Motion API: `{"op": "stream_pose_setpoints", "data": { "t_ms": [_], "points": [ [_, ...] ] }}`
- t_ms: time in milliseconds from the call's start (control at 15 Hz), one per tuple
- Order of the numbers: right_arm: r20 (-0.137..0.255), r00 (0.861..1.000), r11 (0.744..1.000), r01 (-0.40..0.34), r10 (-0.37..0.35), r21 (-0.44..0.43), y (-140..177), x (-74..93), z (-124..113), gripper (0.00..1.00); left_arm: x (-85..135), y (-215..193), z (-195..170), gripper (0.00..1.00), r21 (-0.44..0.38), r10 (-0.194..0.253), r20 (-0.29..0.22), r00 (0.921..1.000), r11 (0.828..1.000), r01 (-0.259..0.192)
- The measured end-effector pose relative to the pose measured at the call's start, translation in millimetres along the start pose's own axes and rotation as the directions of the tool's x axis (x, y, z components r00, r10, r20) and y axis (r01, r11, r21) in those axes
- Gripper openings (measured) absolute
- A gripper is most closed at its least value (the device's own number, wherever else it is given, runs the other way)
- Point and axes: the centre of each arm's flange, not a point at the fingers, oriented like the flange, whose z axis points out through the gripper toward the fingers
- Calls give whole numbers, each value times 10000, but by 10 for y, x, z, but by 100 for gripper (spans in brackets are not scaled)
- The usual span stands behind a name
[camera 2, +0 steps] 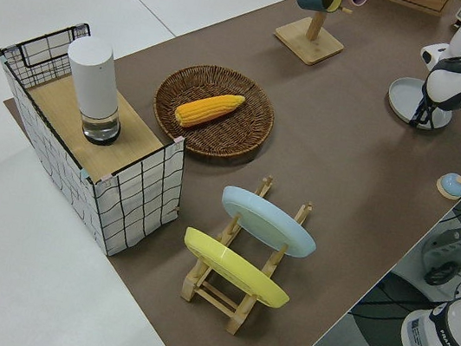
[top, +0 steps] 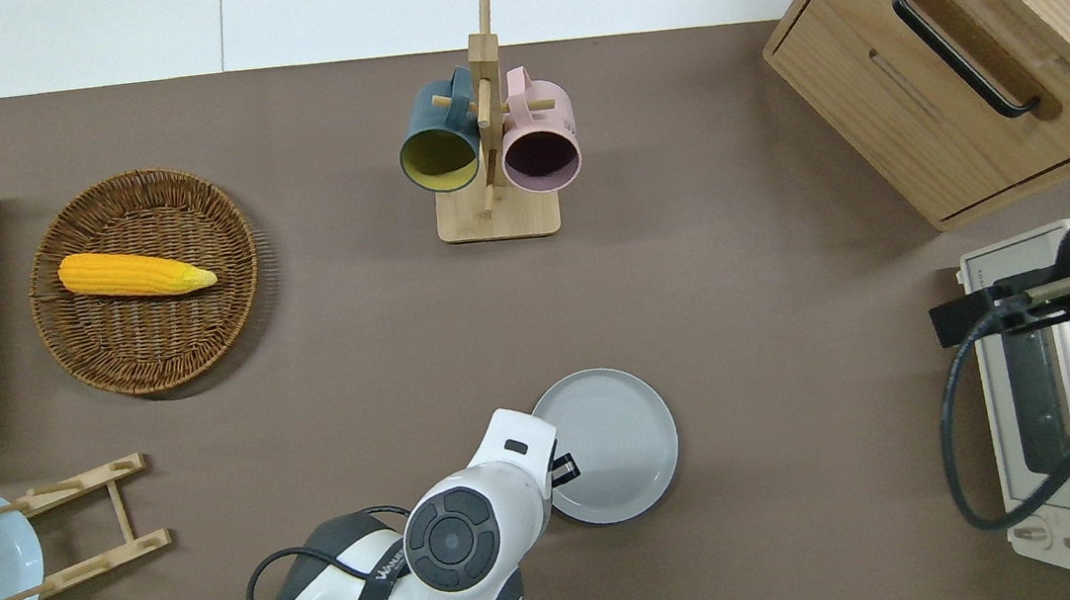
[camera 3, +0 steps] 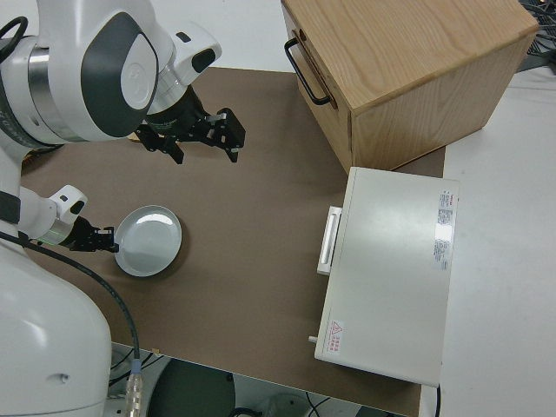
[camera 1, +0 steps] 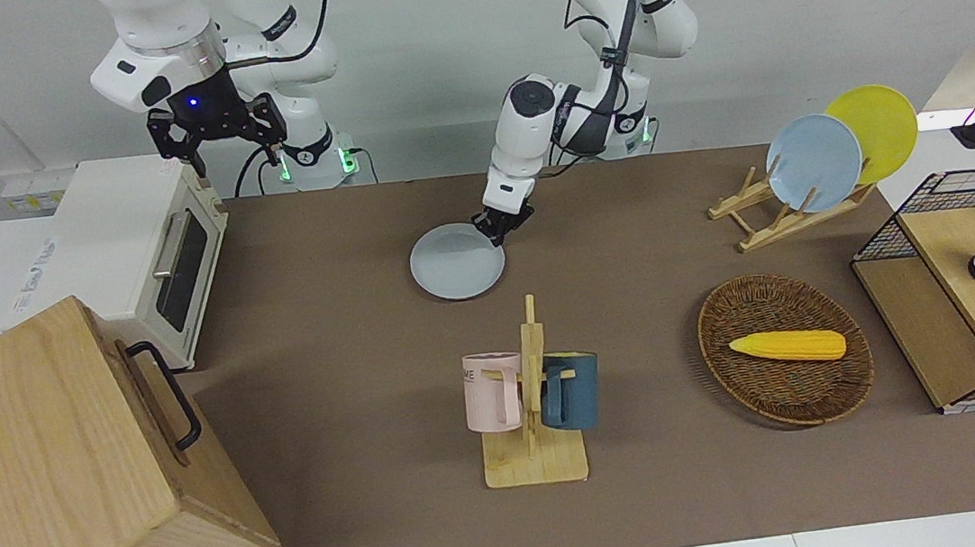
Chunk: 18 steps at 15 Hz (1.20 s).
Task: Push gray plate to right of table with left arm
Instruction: 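Push the gray plate with the left gripper away from the basket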
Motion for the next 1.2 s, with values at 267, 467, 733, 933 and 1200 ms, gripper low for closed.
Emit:
{"op": "stream_pose_setpoints", "data": {
  "t_ms": [267, 467, 733, 933, 1200],
  "points": [
    [0, 10000, 10000, 0, 0, 0, 0, 0, 0, 100, -144, 293, 73, 4, -275, -189, 40, 9998, 9994, 190],
    [0, 10000, 10000, 0, 0, 0, 0, 0, 0, 100, -232, 447, 116, 4, -402, -227, 85, 9997, 9989, 230],
    [0, 10000, 10000, 0, 0, 0, 0, 0, 0, 100, -283, 478, 248, 16, -297, -181, 207, 9996, 9994, 187],
    [0, 10000, 10000, 0, 0, 0, 0, 0, 0, 100, -274, 555, 270, 46, -54, -144, 451, 9989, 9999, 147],
    [0, 10000, 10000, 0, 0, 0, 0, 0, 0, 100, -48, 558, -2, 85, 771, 247, 766, 9968, 9966, -306]
  ]
}}
